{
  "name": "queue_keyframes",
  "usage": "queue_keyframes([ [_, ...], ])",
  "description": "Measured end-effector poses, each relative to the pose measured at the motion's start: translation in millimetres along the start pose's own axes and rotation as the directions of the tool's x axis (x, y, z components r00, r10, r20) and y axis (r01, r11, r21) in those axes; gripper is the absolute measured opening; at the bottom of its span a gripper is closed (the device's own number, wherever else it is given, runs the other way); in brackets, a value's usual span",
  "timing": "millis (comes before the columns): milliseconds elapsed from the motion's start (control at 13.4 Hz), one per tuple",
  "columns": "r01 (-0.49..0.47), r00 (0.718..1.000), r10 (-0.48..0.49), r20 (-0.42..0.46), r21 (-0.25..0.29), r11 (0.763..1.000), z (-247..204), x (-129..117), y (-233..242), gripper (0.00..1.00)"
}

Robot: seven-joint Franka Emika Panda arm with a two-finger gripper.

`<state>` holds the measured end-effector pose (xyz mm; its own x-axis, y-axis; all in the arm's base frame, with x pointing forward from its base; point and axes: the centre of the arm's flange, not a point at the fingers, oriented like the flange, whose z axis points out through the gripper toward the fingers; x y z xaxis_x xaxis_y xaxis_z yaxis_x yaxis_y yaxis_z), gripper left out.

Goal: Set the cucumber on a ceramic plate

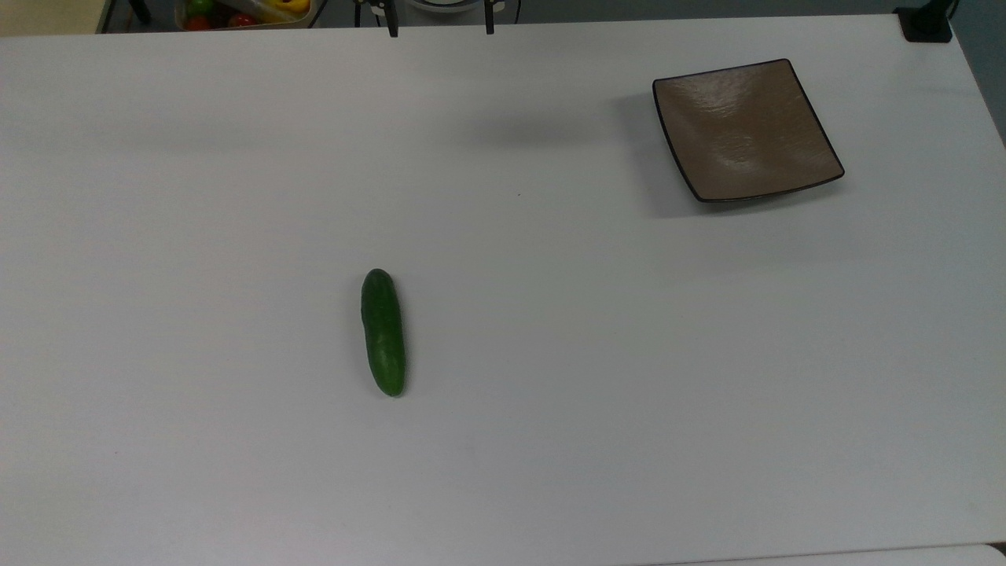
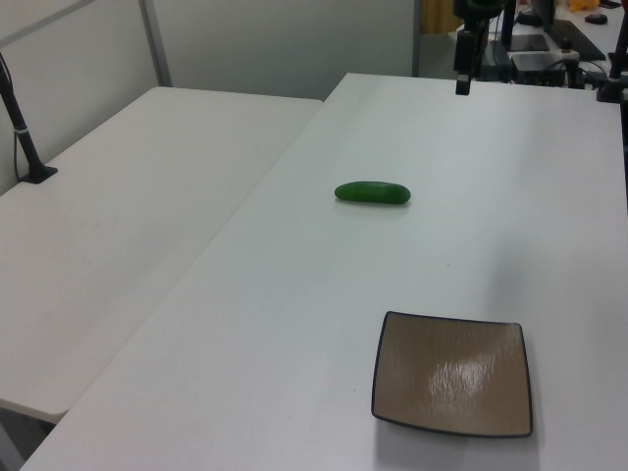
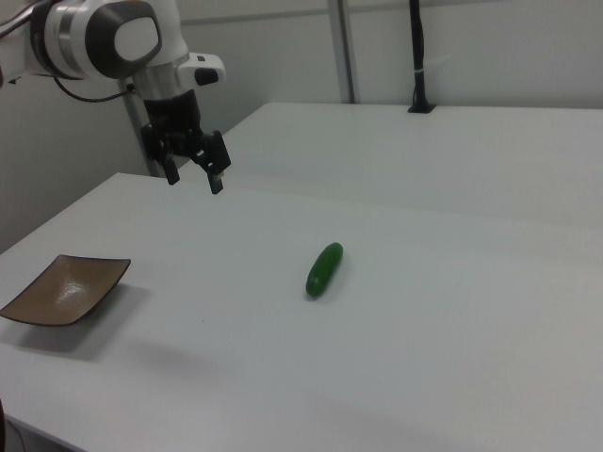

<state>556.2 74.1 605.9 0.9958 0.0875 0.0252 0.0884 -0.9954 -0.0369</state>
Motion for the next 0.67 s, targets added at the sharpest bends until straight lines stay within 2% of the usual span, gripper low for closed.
queue_keyframes([
  [671, 0.016, 1.000, -0.016, -0.021, 0.001, 1.000, 1.4, 3.8, -4.6, 1.00],
])
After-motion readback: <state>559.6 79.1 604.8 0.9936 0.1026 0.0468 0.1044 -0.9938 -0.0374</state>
